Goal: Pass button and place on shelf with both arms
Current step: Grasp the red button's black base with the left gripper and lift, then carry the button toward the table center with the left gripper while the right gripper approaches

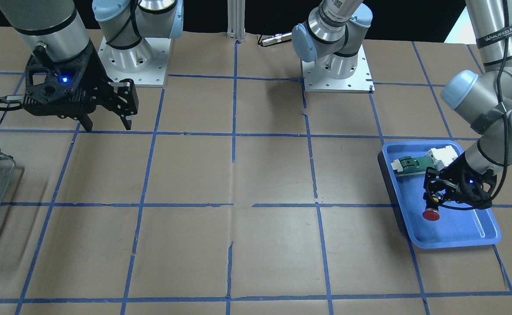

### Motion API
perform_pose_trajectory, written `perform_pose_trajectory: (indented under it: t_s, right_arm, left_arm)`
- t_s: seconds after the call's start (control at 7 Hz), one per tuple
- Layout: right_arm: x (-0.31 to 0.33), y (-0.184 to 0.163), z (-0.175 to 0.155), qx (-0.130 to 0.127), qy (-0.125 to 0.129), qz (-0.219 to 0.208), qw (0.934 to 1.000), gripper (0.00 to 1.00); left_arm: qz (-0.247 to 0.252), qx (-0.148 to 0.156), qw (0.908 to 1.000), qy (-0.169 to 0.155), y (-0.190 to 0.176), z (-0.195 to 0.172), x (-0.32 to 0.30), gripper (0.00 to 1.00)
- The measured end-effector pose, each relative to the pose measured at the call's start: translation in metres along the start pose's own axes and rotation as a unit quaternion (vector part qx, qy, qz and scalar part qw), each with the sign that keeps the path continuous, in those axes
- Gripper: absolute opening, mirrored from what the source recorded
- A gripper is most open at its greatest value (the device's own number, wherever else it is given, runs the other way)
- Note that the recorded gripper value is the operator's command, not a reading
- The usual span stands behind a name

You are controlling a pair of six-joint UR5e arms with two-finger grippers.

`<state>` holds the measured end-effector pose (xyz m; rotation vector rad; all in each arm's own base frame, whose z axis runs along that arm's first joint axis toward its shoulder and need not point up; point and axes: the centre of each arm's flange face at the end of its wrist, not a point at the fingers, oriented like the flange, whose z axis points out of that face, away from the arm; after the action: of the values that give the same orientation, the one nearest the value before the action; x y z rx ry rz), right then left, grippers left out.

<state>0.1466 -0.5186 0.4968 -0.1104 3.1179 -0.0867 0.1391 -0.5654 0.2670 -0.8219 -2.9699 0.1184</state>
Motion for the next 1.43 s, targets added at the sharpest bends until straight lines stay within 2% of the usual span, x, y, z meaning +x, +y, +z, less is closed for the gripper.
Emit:
perform_pose_trajectory:
  t_s: [0.29,0.43,0.71,0.86,1.0,1.14,1.29,1.43]
  right_arm:
    - [-0.001,0.001,0.0,-0.001,-0.004,0.001,1.0,1.0]
    - [-0.001,0.001,0.0,-0.002,-0.004,0.001,1.0,1.0]
    - [0.0,0.001,0.0,-0.002,-0.004,-0.006,1.0,1.0]
    - [0.003,0.0,0.0,-0.002,-0.004,-0.029,0.9996,1.0]
    - [0.012,-0.001,-0.001,-0.001,-0.009,-0.073,0.9973,1.0]
    - [0.032,-0.002,-0.001,-0.003,-0.032,-0.121,0.9922,1.0]
    - [0.06,-0.001,-0.002,-0.003,-0.069,-0.171,0.9828,0.98]
    - [0.087,0.0,-0.002,0.005,-0.097,-0.245,0.9647,0.98]
  left_arm:
    - [0.105,0.005,0.9937,0.038,-0.076,-0.049,0.078,0.0]
    - [0.17,0.016,0.9842,0.048,-0.115,-0.068,0.132,0.0]
    - [0.287,0.048,0.955,0.057,-0.173,-0.096,0.242,0.0]
    - [0.334,0.07,0.938,0.063,-0.194,-0.112,0.297,0.0]
    - [0.374,0.09,0.9204,0.072,-0.209,-0.126,0.348,0.0]
    - [0.404,0.111,0.9038,0.085,-0.217,-0.138,0.39,0.0]
    - [0.425,0.138,0.8883,0.105,-0.222,-0.152,0.423,0.0]
    - [0.439,0.165,0.8742,0.125,-0.225,-0.164,0.448,0.0]
